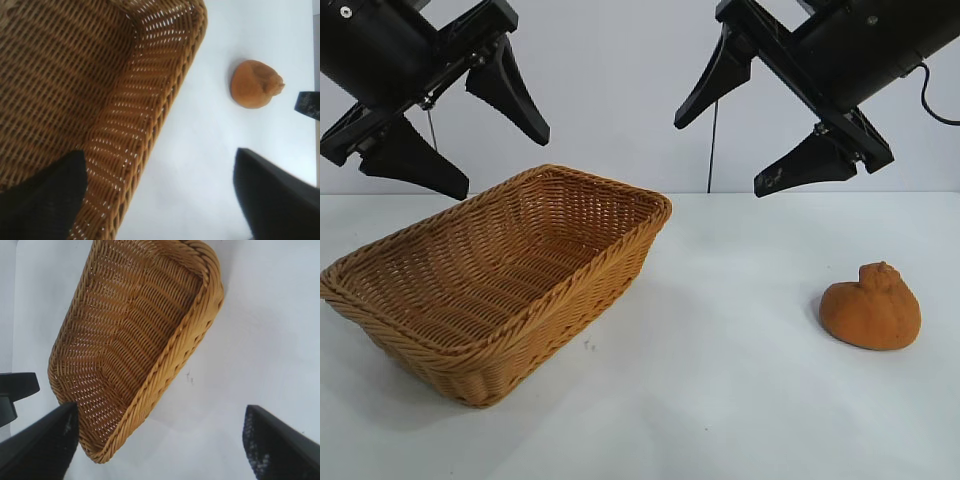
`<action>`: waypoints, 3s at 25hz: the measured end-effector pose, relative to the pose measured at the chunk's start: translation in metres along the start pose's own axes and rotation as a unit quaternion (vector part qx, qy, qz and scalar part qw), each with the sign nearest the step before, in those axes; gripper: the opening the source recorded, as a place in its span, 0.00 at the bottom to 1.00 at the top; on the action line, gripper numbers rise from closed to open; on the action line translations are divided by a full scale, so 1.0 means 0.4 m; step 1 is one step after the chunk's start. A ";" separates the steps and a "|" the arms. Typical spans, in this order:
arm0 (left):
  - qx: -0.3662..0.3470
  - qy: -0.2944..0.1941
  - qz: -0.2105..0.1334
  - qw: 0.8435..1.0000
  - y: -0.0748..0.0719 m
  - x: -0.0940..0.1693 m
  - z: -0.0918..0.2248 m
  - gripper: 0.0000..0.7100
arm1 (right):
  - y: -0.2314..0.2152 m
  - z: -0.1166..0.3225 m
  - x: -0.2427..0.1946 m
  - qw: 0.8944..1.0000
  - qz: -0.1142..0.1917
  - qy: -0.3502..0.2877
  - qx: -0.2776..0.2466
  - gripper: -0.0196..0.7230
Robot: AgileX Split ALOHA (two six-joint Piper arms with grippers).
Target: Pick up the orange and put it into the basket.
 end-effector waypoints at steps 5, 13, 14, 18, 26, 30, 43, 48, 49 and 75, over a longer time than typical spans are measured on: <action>0.000 0.000 0.000 1.000 0.000 0.000 0.000 0.81 | 0.000 0.000 0.000 1.000 0.000 0.000 0.000 0.85; 0.000 0.000 0.000 1.000 0.000 0.000 0.000 0.81 | 0.000 0.000 0.000 1.000 0.000 0.000 0.000 0.85; 0.000 0.000 0.000 1.000 0.000 0.000 0.000 0.81 | 0.000 0.000 0.000 1.000 0.000 0.000 0.000 0.85; 0.000 0.000 0.000 1.000 0.000 0.000 0.000 0.81 | 0.000 0.000 0.000 1.000 0.000 0.000 0.000 0.85; 0.000 -0.013 -0.003 1.000 0.002 0.000 -0.010 0.81 | 0.000 0.000 0.000 1.000 0.000 0.000 0.000 0.85; 0.000 -0.014 -0.003 1.000 0.003 0.000 -0.011 0.81 | 0.000 0.000 0.000 1.000 0.000 0.000 0.000 0.85; 0.024 -0.036 -0.018 0.999 0.063 0.055 -0.043 0.81 | -0.001 -0.005 0.000 1.000 0.001 -0.006 0.000 0.85; 0.068 -0.044 -0.038 0.996 0.123 0.146 -0.051 0.81 | -0.002 -0.008 0.000 1.000 0.002 -0.011 0.000 0.85; 0.075 -0.037 -0.044 0.996 0.126 0.155 -0.043 0.81 | -0.002 -0.009 0.000 1.000 0.002 -0.012 0.000 0.85; 0.336 -0.019 -0.217 0.916 0.161 0.079 0.159 0.81 | -0.001 -0.009 0.000 1.000 0.002 -0.012 -0.001 0.85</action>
Point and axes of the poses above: a point on each arm's last joint axis where the gripper is mounted, x pointing back along that axis away from the gripper, y along the wrist's bending axis when the last joint is at zero, z = x × y, the point moved 6 cm from there along -x, pointing out along that axis toward the gripper, and after that the axes turned 6 degrees about -x, right-handed, at the moved point
